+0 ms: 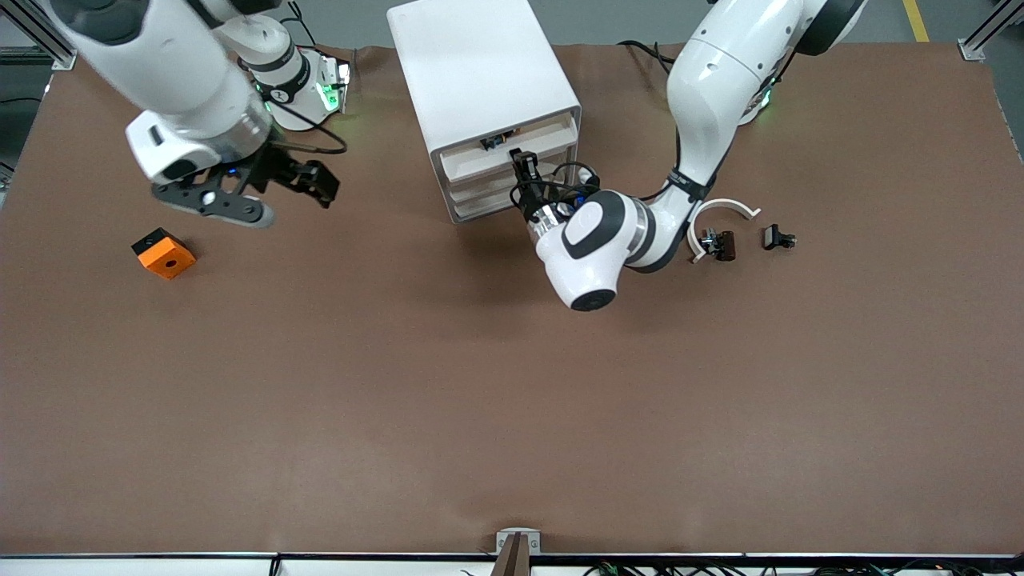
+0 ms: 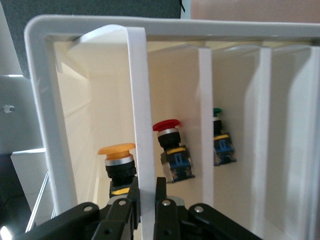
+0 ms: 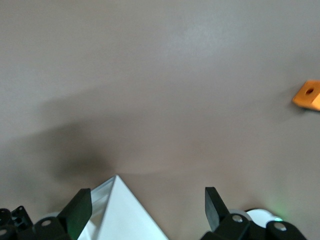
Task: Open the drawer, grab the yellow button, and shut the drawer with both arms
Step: 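Reach the right gripper into the drawer toward the orange-capped button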
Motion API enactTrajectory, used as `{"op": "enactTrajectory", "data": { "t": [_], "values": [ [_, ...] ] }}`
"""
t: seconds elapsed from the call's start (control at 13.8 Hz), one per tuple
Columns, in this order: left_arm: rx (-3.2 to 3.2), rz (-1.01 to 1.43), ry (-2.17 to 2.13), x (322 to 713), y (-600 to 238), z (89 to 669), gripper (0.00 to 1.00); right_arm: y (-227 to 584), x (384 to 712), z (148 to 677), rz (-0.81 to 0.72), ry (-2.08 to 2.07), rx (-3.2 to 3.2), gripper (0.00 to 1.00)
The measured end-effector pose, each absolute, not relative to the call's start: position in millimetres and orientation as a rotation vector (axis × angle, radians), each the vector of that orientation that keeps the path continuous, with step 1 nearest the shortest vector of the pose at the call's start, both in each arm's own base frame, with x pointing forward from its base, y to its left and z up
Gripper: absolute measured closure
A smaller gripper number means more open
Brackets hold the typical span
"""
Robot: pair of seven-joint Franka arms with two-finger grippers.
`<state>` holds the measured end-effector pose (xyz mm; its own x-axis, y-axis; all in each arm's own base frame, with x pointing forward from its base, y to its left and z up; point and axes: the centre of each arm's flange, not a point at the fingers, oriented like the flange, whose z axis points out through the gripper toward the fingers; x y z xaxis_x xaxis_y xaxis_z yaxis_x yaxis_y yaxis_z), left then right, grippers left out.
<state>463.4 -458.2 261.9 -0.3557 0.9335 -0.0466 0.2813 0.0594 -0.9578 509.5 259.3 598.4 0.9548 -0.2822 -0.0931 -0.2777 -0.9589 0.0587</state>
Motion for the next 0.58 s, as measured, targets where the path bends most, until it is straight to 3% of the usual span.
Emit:
{"op": "enactTrajectory", "data": {
  "t": [0.58],
  "values": [
    [-1.229, 1.395, -1.83, 527, -417, 271, 0.86, 400, 456, 558, -0.076, -0.872, 2.977, 0.0]
  ]
}}
